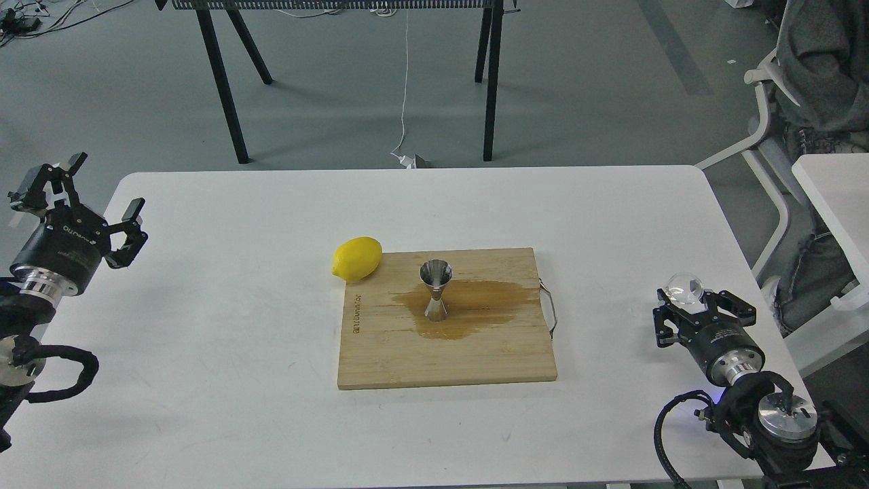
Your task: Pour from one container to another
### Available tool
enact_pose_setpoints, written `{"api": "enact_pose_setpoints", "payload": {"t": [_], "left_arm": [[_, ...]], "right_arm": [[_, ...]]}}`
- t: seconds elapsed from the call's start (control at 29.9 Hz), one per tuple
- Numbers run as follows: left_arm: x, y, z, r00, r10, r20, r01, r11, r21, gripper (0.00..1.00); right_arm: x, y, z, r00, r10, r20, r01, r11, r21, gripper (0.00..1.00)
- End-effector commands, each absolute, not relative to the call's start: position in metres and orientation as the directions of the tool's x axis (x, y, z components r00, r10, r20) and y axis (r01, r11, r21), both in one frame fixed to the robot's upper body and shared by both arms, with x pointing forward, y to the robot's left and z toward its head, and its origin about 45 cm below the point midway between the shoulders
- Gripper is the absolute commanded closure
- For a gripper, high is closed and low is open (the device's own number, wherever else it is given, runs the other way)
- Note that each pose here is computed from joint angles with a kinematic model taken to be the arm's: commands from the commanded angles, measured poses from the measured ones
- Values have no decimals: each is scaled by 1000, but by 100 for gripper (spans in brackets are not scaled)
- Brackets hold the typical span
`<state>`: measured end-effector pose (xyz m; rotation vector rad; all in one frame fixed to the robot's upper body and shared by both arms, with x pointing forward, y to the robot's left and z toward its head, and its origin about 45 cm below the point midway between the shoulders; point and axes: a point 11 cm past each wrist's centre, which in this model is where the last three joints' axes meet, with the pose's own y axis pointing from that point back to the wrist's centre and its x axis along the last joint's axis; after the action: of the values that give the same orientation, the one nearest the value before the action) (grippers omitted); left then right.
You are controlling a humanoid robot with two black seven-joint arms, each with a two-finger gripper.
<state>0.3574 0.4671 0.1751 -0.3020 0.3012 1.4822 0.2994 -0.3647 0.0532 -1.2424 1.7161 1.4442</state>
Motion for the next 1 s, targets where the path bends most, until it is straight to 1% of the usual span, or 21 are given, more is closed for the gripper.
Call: {"api": "enact_pose_setpoints", "payload": {"t": [0.0, 0.33, 0.87, 0.97], "left_arm": [[357, 468, 175, 64, 924, -376, -998, 64, -12, 1], [357, 467, 175, 66, 924, -378, -998, 66, -13, 1], [357, 468, 175, 65, 924, -377, -998, 65, -13, 1], [357, 468, 175, 64, 924, -376, -998, 64, -12, 1]], "right_arm": [[298, -363, 49, -421, -283, -862, -897, -12, 442, 57], [301, -358, 44, -433, -274, -859, -891, -18, 455, 52], [305, -350, 41, -436, -278, -856, -886, -35, 462, 35], [305, -350, 42, -433, -276, -858, -888, -35, 459, 30]]}}
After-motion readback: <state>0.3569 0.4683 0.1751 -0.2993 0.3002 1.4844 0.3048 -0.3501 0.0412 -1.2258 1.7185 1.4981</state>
